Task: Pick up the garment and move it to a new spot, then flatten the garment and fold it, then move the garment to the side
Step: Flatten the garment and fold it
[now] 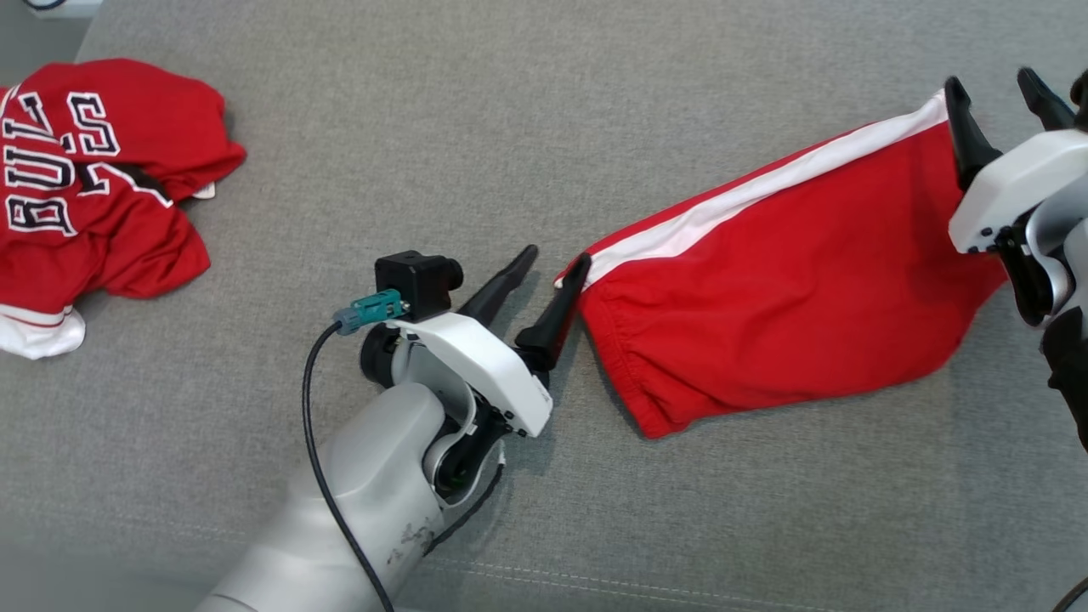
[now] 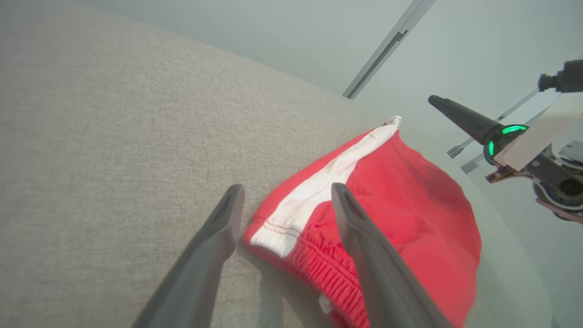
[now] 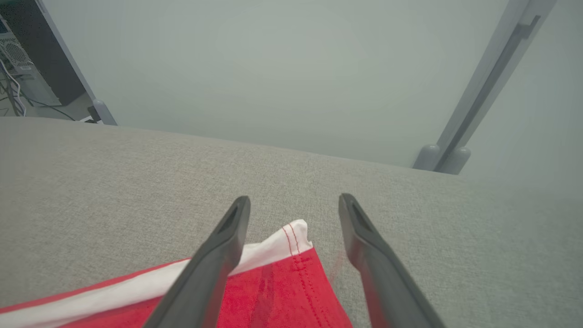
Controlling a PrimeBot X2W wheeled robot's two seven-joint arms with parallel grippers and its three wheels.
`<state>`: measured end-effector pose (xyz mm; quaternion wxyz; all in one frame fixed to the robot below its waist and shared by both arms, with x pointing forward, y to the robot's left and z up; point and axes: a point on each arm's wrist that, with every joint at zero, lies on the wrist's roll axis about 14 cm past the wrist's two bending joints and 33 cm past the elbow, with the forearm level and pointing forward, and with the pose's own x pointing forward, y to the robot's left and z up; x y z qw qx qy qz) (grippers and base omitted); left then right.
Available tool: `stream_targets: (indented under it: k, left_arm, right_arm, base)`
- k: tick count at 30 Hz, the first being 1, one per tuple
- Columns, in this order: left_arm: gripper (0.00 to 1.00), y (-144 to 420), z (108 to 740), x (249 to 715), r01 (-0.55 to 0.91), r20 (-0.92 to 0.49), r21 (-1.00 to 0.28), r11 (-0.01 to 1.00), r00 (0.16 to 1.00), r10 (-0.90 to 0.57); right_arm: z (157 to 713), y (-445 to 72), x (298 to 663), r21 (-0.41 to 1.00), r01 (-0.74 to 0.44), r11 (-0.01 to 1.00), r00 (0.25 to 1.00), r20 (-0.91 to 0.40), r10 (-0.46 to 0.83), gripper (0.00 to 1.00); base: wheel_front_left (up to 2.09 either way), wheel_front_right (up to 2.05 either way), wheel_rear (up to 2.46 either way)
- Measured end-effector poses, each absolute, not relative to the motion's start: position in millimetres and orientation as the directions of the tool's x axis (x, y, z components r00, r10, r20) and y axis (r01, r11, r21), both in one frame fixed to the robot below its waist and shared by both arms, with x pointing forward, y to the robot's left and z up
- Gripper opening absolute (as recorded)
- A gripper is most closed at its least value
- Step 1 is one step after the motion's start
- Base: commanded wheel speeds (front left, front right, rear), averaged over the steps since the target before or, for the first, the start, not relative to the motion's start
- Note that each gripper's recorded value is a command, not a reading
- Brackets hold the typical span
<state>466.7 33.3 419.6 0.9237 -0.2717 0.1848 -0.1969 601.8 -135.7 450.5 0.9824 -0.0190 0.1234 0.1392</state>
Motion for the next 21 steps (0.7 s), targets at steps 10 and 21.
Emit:
stream_targets:
  k: [10,21]
  left_arm:
    - [1.0,65.1,456.9,457.3,0.229,-0.124,-0.456,0.86,0.941,-0.316]
    - [1.0,96.8,471.9,399.7,0.147,-0.053,-0.413,0.899,0.981,-0.185]
  right_arm:
    - [482.1,-148.1,552.3,0.051,-0.259,0.965,0.957,-0.124,0.263,1.0]
    - [461.0,-173.6,474.6,0.212,-0.091,0.973,0.983,-0.137,0.121,1.0]
  base:
    - [0.0,0.0,0.0]
    - [0.0,0.0,0.0]
